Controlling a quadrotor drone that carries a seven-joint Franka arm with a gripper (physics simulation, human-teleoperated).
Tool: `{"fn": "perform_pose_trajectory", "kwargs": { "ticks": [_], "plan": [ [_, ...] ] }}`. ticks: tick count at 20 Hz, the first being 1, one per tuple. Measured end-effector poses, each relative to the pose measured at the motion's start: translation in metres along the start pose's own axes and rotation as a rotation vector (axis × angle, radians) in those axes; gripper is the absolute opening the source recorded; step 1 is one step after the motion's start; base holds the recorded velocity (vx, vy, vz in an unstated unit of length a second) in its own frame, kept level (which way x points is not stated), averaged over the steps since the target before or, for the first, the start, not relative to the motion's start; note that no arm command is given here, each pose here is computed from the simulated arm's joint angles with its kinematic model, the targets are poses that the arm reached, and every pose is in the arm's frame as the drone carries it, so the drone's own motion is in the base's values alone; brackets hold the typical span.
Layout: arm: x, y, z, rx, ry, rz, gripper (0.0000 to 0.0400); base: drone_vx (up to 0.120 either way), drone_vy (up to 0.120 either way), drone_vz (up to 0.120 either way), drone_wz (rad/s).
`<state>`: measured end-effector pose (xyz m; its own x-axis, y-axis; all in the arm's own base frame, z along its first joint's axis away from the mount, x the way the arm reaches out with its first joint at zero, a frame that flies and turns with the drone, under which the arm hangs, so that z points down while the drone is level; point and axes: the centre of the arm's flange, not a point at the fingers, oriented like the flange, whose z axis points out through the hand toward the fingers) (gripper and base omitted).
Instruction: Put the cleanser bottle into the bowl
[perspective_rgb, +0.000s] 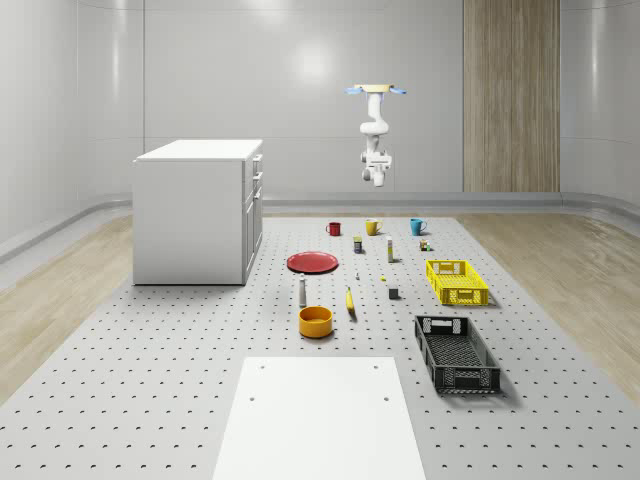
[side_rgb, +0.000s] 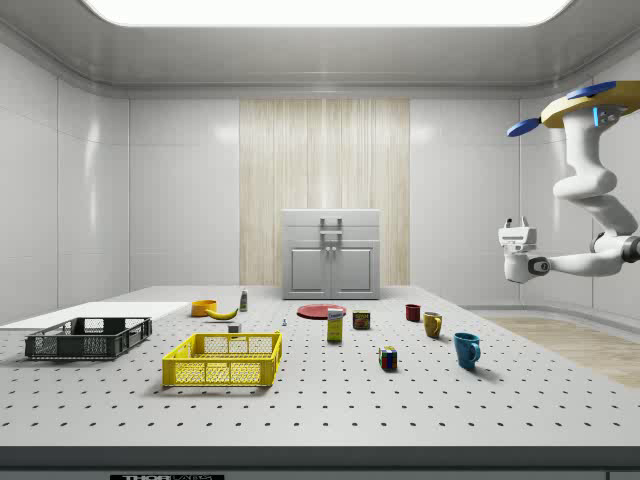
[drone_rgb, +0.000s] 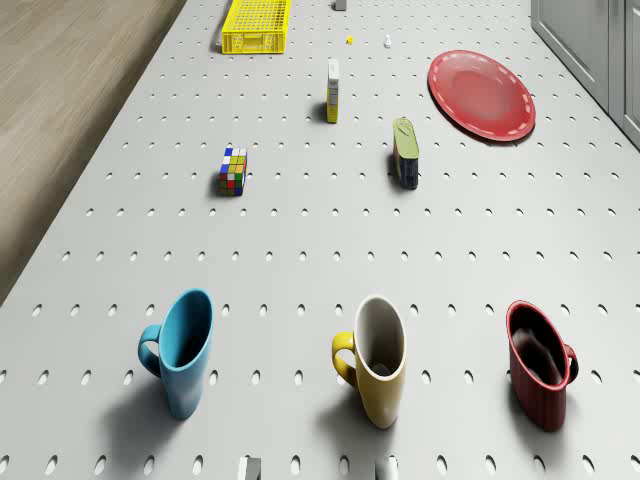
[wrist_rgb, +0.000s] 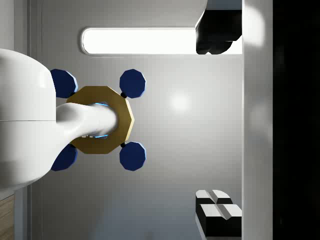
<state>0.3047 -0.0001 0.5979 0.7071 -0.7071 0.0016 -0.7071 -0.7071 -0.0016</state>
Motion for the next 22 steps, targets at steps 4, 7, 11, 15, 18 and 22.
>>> {"fn": "perform_pose_trajectory", "kwargs": {
  "ticks": [4, 7, 11, 15, 18, 22],
  "plan": [
    [-0.002, 0.003, -0.03, 0.002, 0.002, 0.0, 0.04, 0.0, 0.0, 0.0, 0.0],
    [-0.002, 0.002, -0.05, 0.004, 0.004, 0.0, 0.04, 0.0, 0.0, 0.0, 0.0],
    [-0.001, 0.001, -0.071, 0.006, 0.006, 0.0, 0.04, 0.0, 0.0, 0.0, 0.0],
    [0.0, 0.0, -0.083, 0.008, 0.008, 0.0, 0.04, 0.0, 0.0, 0.0, 0.0],
    [0.0, 0.0, -0.088, 0.01, 0.01, 0.0, 0.04, 0.0, 0.0, 0.0, 0.0],
    [0.0, 0.0, -0.091, 0.012, 0.012, 0.0, 0.04, 0.0, 0.0, 0.0, 0.0]
  ]
}}
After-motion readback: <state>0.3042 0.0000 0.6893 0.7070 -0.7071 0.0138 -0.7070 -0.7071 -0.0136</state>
